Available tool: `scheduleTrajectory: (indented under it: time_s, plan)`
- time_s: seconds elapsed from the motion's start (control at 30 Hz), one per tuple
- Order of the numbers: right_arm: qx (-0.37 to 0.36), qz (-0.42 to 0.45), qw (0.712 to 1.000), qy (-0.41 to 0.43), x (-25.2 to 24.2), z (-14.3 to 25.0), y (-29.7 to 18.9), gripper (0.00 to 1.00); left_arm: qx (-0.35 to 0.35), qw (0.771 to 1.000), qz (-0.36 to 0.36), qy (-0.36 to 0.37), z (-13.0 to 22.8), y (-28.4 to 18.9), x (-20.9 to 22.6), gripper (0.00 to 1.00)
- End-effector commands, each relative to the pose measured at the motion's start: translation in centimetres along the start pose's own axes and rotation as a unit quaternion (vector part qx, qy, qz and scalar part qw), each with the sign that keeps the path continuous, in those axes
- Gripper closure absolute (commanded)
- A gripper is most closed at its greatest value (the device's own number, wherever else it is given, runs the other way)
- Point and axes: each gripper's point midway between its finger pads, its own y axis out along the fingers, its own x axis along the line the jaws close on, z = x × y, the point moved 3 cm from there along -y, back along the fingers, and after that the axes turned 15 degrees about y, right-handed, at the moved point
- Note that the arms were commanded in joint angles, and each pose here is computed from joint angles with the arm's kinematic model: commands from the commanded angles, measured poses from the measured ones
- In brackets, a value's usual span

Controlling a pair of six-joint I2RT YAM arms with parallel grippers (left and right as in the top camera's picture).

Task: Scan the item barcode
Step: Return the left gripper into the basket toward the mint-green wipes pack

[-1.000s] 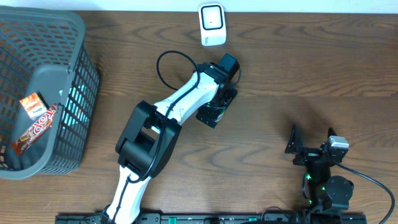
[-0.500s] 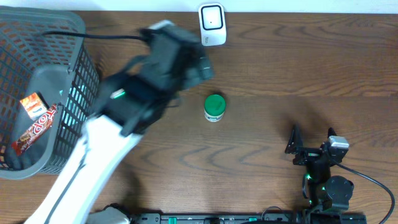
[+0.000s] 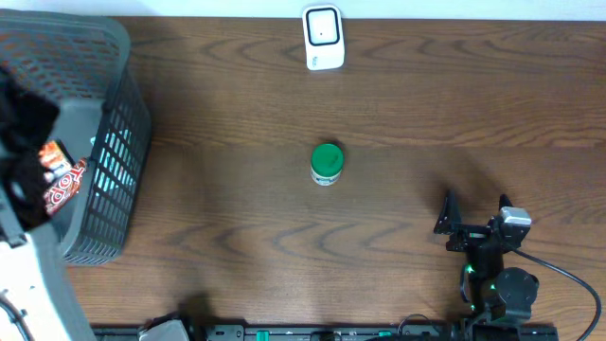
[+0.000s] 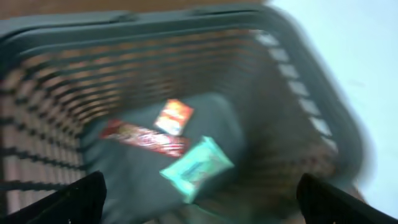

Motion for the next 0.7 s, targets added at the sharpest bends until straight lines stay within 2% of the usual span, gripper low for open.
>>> scheduleTrajectory:
  time_s: [0.0,0.1,0.2,0.33,0.67]
  plan:
    - [0.002,-0.002,1.000,0.005,0.1,0.1,0.0,0.01,0.085,0.996,-0.001,-0.028,1.9,4.6,1.3,0.02]
    - [0.002,-0.002,1.000,0.005,0.1,0.1,0.0,0.01,0.170,0.983,0.029,-0.060,3.7,8.3,1.6,0.02]
    - [0.002,-0.002,1.000,0.005,0.1,0.1,0.0,0.01,0.260,0.962,0.064,-0.056,6.3,12.3,1.2,0.02]
    - [0.002,-0.002,1.000,0.005,0.1,0.1,0.0,0.01,0.335,0.940,0.043,-0.057,9.7,17.0,1.5,0.02]
    - [0.002,-0.002,1.000,0.005,0.1,0.1,0.0,0.01,0.424,0.904,0.019,-0.050,16.2,23.4,1.7,0.02]
